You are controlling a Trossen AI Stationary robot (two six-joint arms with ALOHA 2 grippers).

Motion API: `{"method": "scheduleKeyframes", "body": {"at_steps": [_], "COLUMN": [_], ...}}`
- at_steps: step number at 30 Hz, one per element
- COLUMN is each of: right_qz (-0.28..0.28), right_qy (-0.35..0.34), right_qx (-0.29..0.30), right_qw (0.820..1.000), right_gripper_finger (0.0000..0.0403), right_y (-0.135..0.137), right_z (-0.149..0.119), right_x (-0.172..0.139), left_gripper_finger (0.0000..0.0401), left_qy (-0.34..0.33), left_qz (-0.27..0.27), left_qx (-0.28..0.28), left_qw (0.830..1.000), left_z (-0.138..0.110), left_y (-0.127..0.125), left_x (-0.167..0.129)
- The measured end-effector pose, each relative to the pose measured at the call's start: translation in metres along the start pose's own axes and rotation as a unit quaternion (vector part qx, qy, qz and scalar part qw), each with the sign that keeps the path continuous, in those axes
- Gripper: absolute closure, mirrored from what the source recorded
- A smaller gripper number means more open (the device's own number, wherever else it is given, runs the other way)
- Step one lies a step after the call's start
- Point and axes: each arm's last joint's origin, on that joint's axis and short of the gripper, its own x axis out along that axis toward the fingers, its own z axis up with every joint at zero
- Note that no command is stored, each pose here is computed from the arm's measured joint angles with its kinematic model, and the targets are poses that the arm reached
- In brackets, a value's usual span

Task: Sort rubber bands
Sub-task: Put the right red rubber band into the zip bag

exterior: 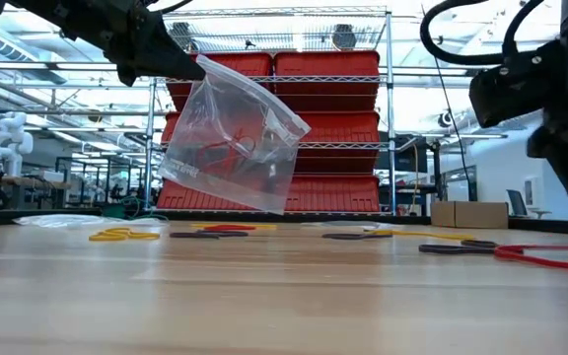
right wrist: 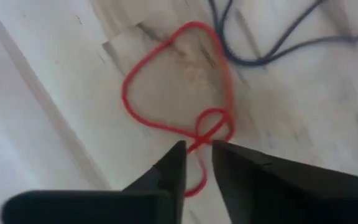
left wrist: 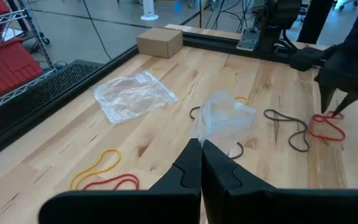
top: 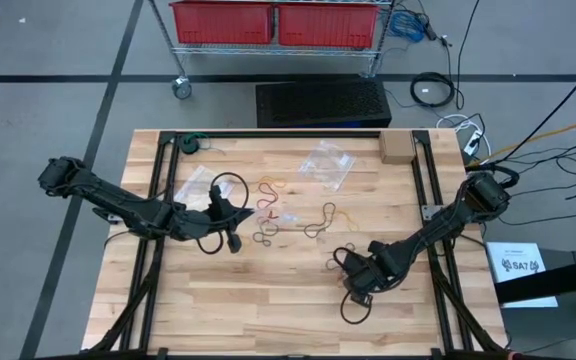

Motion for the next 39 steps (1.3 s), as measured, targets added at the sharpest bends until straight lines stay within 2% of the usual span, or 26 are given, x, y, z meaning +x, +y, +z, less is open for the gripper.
{"method": "scheduleKeyframes", "body": {"at_steps": [5, 12, 15, 19, 23, 26, 34, 39], "right_qz": [0.027, -0.018, -0.043, -0.044, -0.044, -0.046, -0.047, -0.049], "right_qy": [-0.005, -0.015, -0.005, -0.004, 0.001, 0.002, -0.011, -0.02], "right_qx": [0.027, 0.029, 0.026, 0.013, 0.004, 0.003, -0.013, -0.032], "right_qw": [0.999, 0.999, 0.999, 0.999, 0.999, 0.999, 0.999, 0.998], "right_gripper_finger": [0.0254, 0.0157, 0.0134, 0.0127, 0.0149, 0.0191, 0.0379, 0.0397], "right_y": [0.005, 0.0, -0.002, -0.001, 0.001, 0.001, 0.002, 0.008], "right_z": [0.001, -0.003, -0.005, -0.003, -0.001, -0.001, 0.001, 0.004], "right_x": [0.0, 0.002, 0.008, 0.018, 0.026, 0.029, 0.031, 0.025], "left_gripper_finger": [0.0401, 0.0401, 0.0401, 0.0401, 0.0401, 0.0401, 0.0401, 0.0401], "left_qy": [0.001, 0.001, 0.001, 0.001, 0.002, 0.001, 0.001, 0.001], "left_qz": [-0.002, -0.004, -0.004, -0.004, -0.004, -0.004, -0.004, -0.005], "left_qx": [-0.002, -0.001, -0.001, -0.001, -0.001, -0.001, -0.001, -0.001], "left_qw": [1.0, 1.0, 1.0, 1.0, 1.0, 1.0, 1.0, 1.0], "left_z": [0.0, 0.0, 0.0, 0.0, 0.0, 0.0, 0.0, 0.0], "left_y": [0.0, 0.0, 0.0, 0.0, 0.0, 0.0, 0.0, 0.0], "left_x": [0.0, 0.0, 0.0, 0.0, 0.0, 0.0, 0.0, 0.0]}}
